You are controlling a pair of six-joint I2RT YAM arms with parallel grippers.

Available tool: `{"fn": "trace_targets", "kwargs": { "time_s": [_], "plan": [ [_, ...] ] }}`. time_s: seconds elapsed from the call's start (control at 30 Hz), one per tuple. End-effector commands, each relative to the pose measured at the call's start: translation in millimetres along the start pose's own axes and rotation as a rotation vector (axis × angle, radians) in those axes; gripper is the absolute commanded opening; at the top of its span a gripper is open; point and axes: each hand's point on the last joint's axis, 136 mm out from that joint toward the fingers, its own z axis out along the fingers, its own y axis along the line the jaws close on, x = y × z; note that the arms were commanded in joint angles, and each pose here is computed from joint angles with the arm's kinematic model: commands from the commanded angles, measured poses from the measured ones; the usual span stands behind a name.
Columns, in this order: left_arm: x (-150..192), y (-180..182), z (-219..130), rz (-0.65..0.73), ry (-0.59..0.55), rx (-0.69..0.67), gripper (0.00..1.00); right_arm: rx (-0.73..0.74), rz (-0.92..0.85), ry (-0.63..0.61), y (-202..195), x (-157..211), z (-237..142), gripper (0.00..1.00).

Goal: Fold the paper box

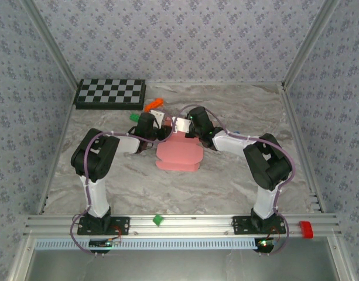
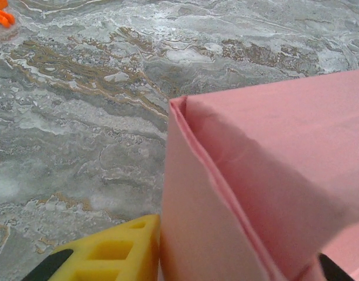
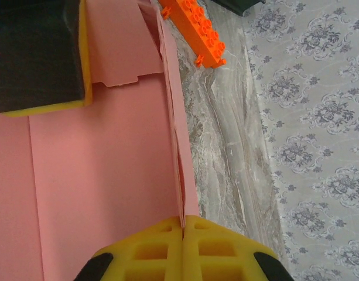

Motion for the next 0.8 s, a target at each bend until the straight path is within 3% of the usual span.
{"fn": "trace_targets", "kwargs": {
  "time_s": [0.0, 0.07, 0.37, 0.43, 0.63, 0.77],
  "plan": [
    [-6.7, -2.3, 0.6, 0.005, -0.011, -0.011, 0.28, -0.111, -0.046, -0.021, 31.0, -7.1, -0.4, 0.00],
    [-6.2, -2.6, 0.6, 0.005, -0.010, -0.009, 0.21, -0.104, -0.064, -0.018, 31.2, -7.3, -0.1, 0.00],
    [-5.4, -2.6, 0.5, -0.003, -0.001, -0.011, 0.10, -0.038, -0.052, -0.022, 14.2, -12.4, -0.3, 0.01],
    [-5.9, -1.7, -0.3, -0.008, -0.001, -0.017, 0.10, -0.023, -0.036, -0.025, 10.2, -14.5, -1.4, 0.08],
    [-6.5, 3.3, -5.7, -0.023, 0.005, -0.056, 0.10, 0.058, 0.053, -0.043, -13.0, -22.2, -12.4, 0.52],
    [-6.6, 8.7, -12.7, -0.034, 0.012, -0.096, 0.09, 0.113, 0.132, -0.053, -34.5, -30.1, -29.2, 0.64]
  ]
}}
